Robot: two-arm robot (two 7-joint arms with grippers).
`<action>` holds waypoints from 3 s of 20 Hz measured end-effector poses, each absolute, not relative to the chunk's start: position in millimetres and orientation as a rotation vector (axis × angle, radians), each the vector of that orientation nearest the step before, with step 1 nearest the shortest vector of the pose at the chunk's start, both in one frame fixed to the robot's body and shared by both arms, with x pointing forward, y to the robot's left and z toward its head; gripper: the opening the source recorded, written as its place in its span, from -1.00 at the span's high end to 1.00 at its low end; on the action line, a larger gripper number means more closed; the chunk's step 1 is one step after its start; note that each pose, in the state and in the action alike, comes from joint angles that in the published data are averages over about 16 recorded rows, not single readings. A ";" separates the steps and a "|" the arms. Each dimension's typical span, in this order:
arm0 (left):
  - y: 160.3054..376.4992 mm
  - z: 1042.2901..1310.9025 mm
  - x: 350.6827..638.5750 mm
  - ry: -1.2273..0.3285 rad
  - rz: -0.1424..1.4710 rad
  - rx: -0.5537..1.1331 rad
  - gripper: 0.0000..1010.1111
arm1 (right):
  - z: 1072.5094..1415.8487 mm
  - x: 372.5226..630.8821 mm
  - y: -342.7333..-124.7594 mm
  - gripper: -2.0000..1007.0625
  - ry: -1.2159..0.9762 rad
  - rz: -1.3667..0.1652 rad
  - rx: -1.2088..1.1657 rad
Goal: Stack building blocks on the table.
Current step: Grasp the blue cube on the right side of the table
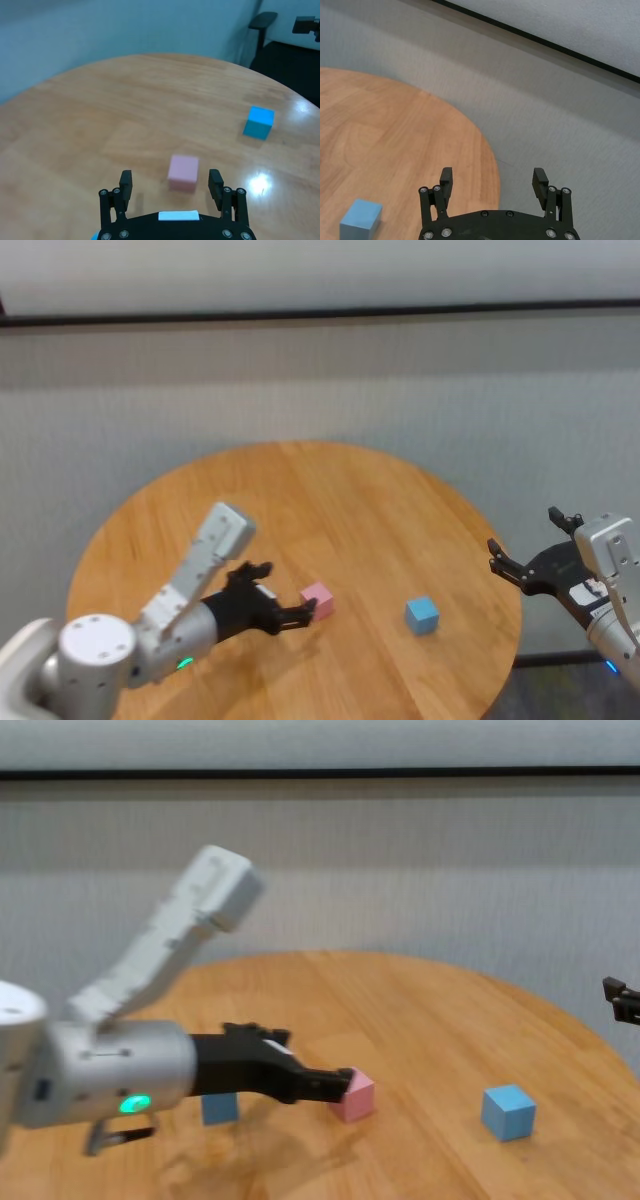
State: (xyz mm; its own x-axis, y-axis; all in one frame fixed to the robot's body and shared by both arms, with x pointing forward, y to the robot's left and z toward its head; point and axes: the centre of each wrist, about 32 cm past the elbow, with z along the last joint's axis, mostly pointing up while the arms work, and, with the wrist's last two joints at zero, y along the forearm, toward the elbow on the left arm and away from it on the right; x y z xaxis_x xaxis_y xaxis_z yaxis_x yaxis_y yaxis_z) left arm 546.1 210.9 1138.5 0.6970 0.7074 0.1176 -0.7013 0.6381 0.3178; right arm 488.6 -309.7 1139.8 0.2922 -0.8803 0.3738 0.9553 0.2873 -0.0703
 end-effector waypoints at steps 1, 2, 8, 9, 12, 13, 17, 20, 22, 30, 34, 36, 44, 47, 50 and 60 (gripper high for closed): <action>216.0 1140.2 542.3 0.015 0.811 0.354 -0.96 | 1139.8 488.6 -309.7 -0.99 -0.285 -1.248 -0.305; 221.2 1142.1 538.4 0.012 0.819 0.353 -0.97 | 1139.8 488.6 -309.7 -0.99 -0.285 -1.248 -0.305; 255.4 1154.6 511.2 -0.007 0.872 0.349 -0.98 | 1139.8 488.6 -309.7 -1.00 -0.285 -1.248 -0.304; 261.0 1156.6 506.7 -0.012 0.882 0.348 -0.98 | 1139.8 488.6 -309.6 -1.00 -0.285 -1.248 -0.304; 276.4 1162.4 493.7 -0.033 0.909 0.344 -0.98 | 1139.8 488.6 -309.7 -1.00 -0.285 -1.248 -0.304; 280.7 1164.1 490.0 -0.039 0.917 0.343 -0.98 | 1139.8 488.6 -309.6 -1.00 -0.285 -1.248 -0.304; 293.8 1170.3 477.9 -0.057 0.941 0.337 -0.98 | 1140.0 488.3 -309.2 -1.00 -0.285 -1.248 -0.304; 299.7 1173.9 471.8 -0.067 0.952 0.333 -0.98 | 1140.9 486.8 -306.6 -1.00 -0.283 -1.249 -0.304; 302.0 1175.4 469.2 -0.073 0.956 0.331 -0.98 | 1141.7 485.2 -303.2 -1.00 -0.276 -1.251 -0.305; 302.2 1175.2 469.1 -0.074 0.956 0.330 -0.98 | 1145.8 475.4 -280.4 -1.00 -0.213 -1.262 -0.321; 301.1 1174.3 470.4 -0.070 0.955 0.331 -0.98 | 1147.5 469.9 -265.3 -1.00 -0.148 -1.273 -0.324; 300.8 1174.0 470.9 -0.068 0.954 0.331 -0.98 | 1147.8 468.1 -258.4 -1.00 -0.108 -1.279 -0.322; 299.8 1173.1 472.3 -0.064 0.953 0.333 -0.98 | 1147.0 463.6 -237.4 -1.00 0.060 -1.313 -0.291; 299.6 1173.0 472.6 -0.063 0.953 0.333 -0.98 | 1146.7 462.5 -232.3 -1.00 0.111 -1.322 -0.278; 299.4 1172.8 472.8 -0.062 0.952 0.333 -0.98 | 1146.5 461.1 -228.2 -1.00 0.147 -1.325 -0.271; 299.1 1172.6 473.1 -0.061 0.952 0.334 -0.98 | 1146.4 454.9 -216.8 -0.99 0.190 -1.298 -0.280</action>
